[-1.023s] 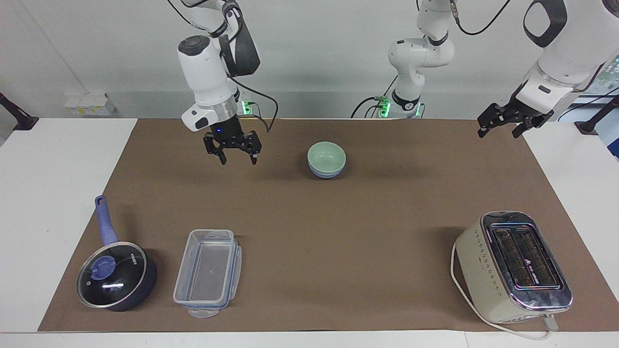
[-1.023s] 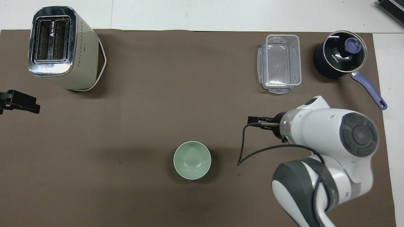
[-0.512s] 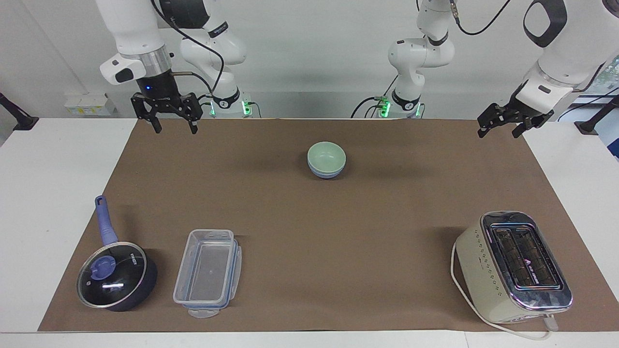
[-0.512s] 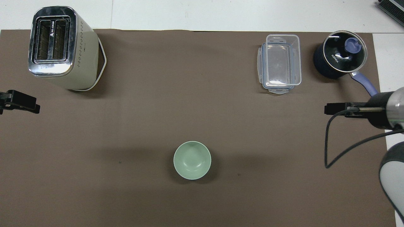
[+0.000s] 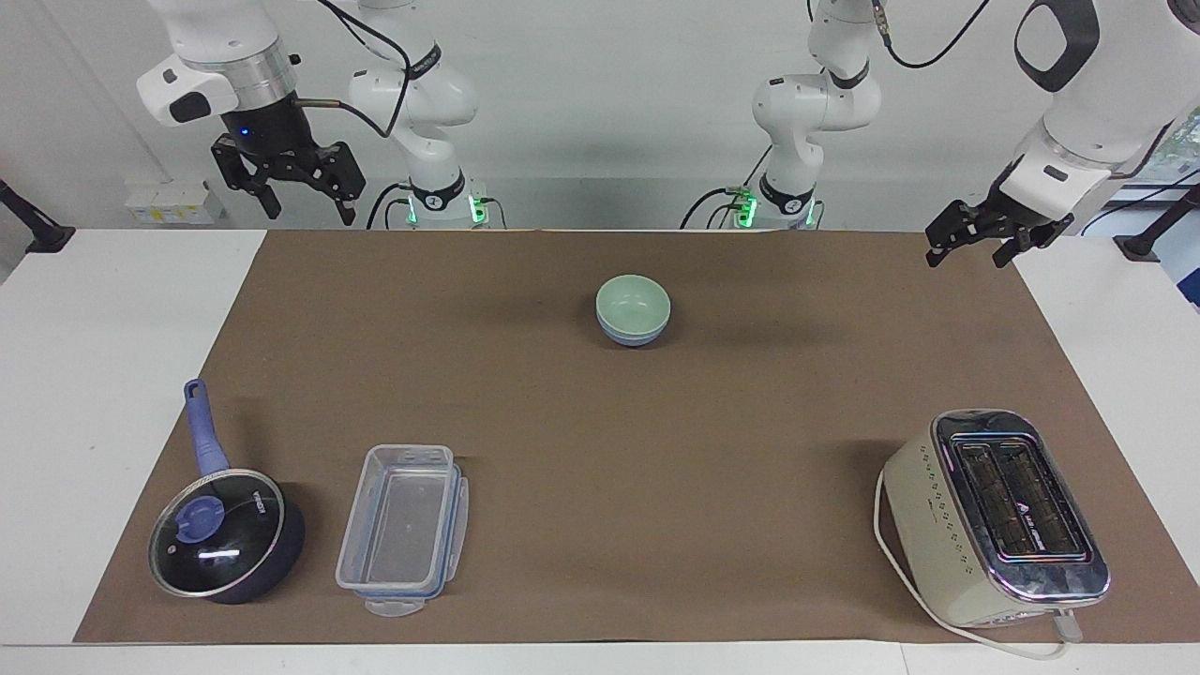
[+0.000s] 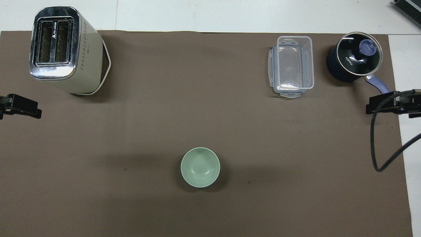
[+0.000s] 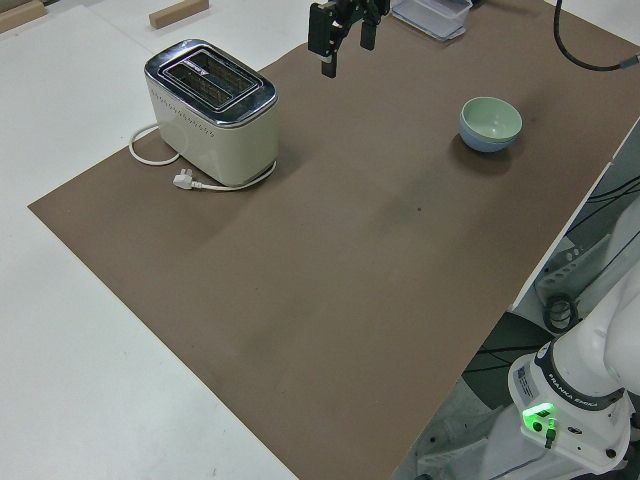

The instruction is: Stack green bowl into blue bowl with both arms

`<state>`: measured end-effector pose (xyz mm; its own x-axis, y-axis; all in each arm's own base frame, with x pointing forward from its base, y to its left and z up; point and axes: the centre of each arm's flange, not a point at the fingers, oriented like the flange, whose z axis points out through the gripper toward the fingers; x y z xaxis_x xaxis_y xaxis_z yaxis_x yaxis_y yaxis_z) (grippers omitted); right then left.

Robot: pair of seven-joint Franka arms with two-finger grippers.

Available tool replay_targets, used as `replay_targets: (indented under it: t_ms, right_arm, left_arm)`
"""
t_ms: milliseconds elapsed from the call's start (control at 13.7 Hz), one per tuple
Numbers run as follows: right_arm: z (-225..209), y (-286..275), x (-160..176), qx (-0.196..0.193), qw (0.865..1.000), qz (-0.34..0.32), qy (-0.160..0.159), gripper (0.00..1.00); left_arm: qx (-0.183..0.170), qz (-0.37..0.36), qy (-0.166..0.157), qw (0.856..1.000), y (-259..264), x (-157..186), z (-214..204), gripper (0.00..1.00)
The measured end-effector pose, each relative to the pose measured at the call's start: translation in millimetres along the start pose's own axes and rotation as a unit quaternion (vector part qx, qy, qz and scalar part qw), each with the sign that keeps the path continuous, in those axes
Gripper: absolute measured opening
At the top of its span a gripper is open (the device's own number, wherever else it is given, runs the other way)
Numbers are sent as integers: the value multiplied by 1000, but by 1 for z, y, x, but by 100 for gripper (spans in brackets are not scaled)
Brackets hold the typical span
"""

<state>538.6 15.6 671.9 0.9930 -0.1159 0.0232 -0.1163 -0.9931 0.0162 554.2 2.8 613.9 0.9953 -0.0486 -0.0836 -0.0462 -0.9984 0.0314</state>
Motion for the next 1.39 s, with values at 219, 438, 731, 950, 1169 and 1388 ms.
replay_targets:
  t_ms: [219,438,731,950,1169,1388]
  right_arm:
    - [3,-3,3,0,1000,6,-2,100]
    - [4,-7,3,0,1000,17,-4,100]
    - [7,-8,2,-1,1000,17,-7,100]
    - [8,-8,2,-1,1000,17,-8,100]
    - [8,-7,1,-1,1000,18,-8,100]
    - [8,-6,1,-1,1000,18,-8,100]
  left_arm:
    - [0,0,0,1000,0,0,0,100]
    - [0,0,0,1000,0,0,0,100]
    - [0,0,0,1000,0,0,0,100]
    - [0,0,0,1000,0,0,0,100]
    - [0,0,0,1000,0,0,0,100]
    - [0,0,0,1000,0,0,0,100]
